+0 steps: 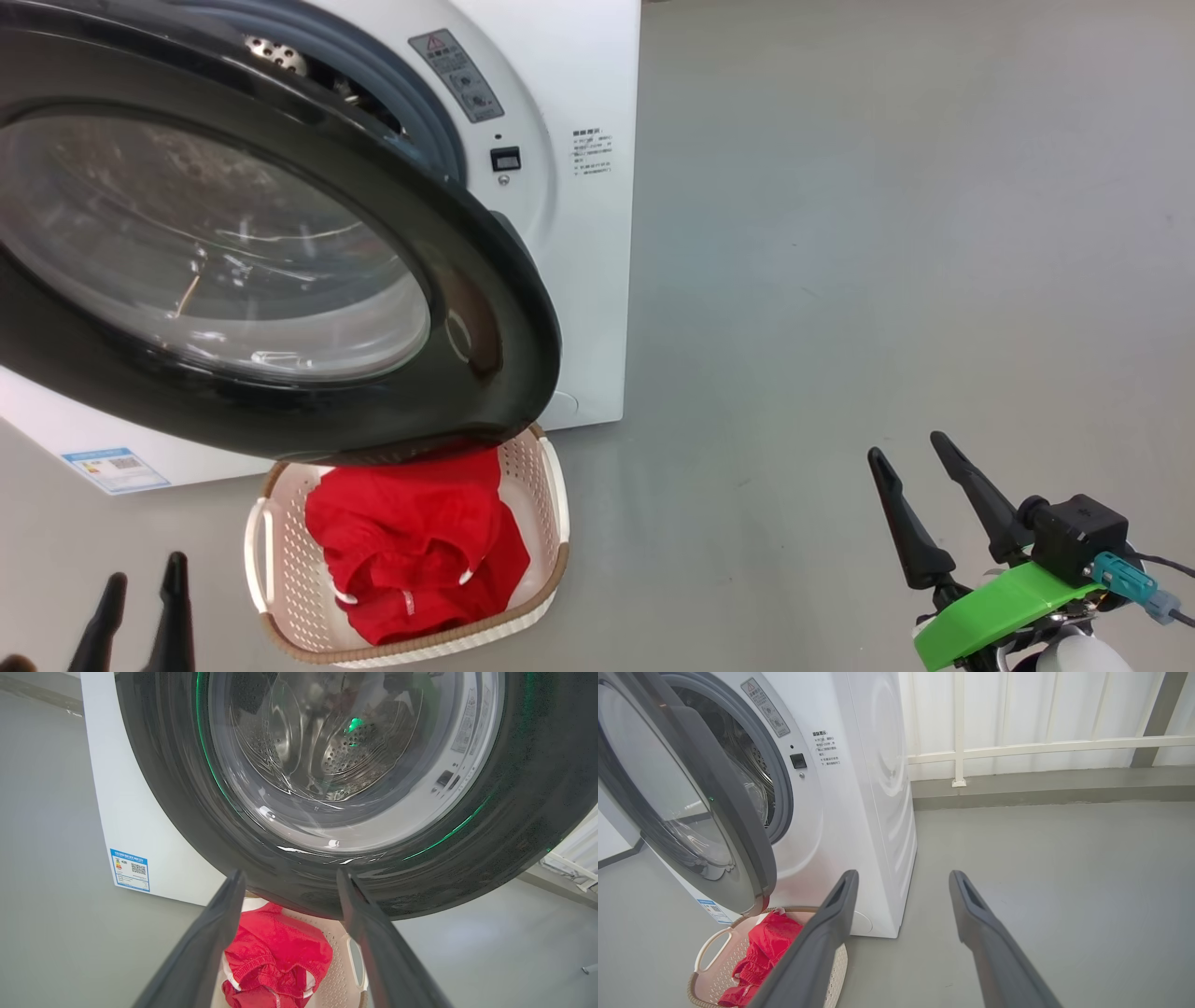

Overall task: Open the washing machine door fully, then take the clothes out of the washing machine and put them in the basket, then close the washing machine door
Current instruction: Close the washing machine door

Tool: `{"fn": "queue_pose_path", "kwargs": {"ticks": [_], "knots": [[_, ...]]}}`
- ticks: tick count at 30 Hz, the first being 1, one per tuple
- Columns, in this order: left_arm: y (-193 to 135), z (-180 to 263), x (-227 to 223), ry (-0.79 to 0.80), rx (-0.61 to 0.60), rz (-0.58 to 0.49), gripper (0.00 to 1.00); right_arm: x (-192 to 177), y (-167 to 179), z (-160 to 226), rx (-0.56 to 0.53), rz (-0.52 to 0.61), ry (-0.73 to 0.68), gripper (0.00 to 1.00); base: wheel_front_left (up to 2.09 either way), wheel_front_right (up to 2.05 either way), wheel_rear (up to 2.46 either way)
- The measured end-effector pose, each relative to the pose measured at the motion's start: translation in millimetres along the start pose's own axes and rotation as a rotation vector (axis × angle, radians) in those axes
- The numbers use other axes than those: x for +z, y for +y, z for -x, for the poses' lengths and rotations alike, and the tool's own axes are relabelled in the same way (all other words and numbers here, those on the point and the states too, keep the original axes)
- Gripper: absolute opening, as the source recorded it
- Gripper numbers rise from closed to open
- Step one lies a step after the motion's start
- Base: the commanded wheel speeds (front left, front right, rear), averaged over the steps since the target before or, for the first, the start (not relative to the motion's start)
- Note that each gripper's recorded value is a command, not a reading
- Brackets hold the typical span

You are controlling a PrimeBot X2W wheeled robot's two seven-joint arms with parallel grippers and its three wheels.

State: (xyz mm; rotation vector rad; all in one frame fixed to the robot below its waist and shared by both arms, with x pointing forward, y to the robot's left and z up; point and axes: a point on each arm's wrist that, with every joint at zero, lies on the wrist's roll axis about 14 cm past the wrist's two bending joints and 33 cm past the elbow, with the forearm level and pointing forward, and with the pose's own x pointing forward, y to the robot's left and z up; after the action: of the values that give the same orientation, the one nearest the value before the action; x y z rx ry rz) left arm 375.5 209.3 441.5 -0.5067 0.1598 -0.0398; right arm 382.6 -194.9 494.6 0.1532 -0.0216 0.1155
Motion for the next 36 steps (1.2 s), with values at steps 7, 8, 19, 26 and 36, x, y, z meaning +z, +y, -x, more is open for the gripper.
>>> {"fn": "queue_pose_path", "kwargs": {"ticks": [7,8,19,26,36], "knots": [[-2.5,9.4,8.3,-0.059,0.018,-0.120,1.00,4.4,-1.2,1.7,-0.005,0.001,-0.013,1.00,0.00,0.00,0.00],[-2.6,10.8,9.7,-0.066,0.021,-0.138,1.00,5.1,-1.3,1.8,-0.005,0.001,-0.015,1.00,0.00,0.00,0.00],[-16.2,17.4,19.9,-0.124,0.015,-0.239,1.00,7.9,1.4,1.4,0.003,0.002,-0.023,1.00,0.00,0.00,0.00],[-19.3,19.6,17.5,-0.124,0.017,-0.271,1.00,7.7,1.3,1.5,0.002,0.000,-0.023,1.00,0.00,0.00,0.00],[-20.0,19.1,17.1,-0.123,0.016,-0.285,1.00,6.4,1.4,1.3,0.001,-0.001,-0.020,1.00,0.00,0.00,0.00]]}}
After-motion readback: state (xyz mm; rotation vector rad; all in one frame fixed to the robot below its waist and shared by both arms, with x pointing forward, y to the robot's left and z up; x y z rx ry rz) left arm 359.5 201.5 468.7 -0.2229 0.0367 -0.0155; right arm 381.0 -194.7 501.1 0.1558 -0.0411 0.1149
